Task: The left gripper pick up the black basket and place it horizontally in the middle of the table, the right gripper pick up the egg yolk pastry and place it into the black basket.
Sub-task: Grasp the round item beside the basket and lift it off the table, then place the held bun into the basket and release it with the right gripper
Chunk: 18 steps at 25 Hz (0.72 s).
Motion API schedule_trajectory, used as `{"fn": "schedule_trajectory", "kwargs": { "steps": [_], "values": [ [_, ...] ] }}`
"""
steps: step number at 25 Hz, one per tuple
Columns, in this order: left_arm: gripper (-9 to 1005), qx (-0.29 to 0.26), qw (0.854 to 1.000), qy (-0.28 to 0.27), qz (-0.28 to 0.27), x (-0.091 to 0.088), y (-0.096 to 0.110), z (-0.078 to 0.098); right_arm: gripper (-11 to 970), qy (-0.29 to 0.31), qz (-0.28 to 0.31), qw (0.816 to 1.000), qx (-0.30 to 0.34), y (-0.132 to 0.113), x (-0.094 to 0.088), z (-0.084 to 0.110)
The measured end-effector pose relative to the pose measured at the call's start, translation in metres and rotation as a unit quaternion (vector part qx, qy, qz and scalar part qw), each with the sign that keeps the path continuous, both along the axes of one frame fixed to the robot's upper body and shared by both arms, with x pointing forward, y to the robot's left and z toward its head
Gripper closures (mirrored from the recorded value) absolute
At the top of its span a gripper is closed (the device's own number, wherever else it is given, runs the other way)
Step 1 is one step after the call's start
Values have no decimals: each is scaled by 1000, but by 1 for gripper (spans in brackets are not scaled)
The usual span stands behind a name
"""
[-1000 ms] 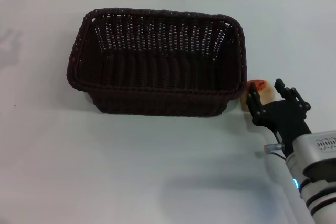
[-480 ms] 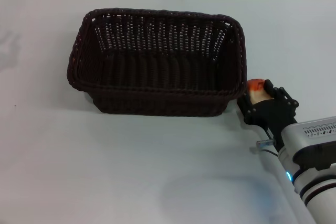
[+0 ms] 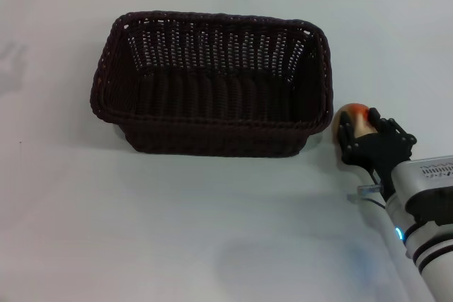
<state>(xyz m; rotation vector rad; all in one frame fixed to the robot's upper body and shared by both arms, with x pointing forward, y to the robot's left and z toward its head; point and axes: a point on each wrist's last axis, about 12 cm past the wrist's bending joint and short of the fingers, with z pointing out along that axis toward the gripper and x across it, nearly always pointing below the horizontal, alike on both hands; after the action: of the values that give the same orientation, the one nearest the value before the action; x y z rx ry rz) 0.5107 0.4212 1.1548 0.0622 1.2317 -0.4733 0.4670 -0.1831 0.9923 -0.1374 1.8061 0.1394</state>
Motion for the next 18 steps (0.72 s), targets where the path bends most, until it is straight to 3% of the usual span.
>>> {"fn": "schedule_trajectory", "kwargs": {
  "steps": [5,10,13,18],
  "values": [
    [798,0,1000,-1,-1,1,0,1,487,-14,-12,1000,1,-2,-2,2],
    [798,0,1000,-1,-1,1,0,1,710,-16,-13,1000,0,-3,-2,3],
    [798,0,1000,-1,-2,1,-1,0,772,-23,-23,999,1,-5,-2,4],
    [798,-1,1000,0,-2,1,-1,0,852,-97,-92,991,0,-24,-9,18]
  ]
}}
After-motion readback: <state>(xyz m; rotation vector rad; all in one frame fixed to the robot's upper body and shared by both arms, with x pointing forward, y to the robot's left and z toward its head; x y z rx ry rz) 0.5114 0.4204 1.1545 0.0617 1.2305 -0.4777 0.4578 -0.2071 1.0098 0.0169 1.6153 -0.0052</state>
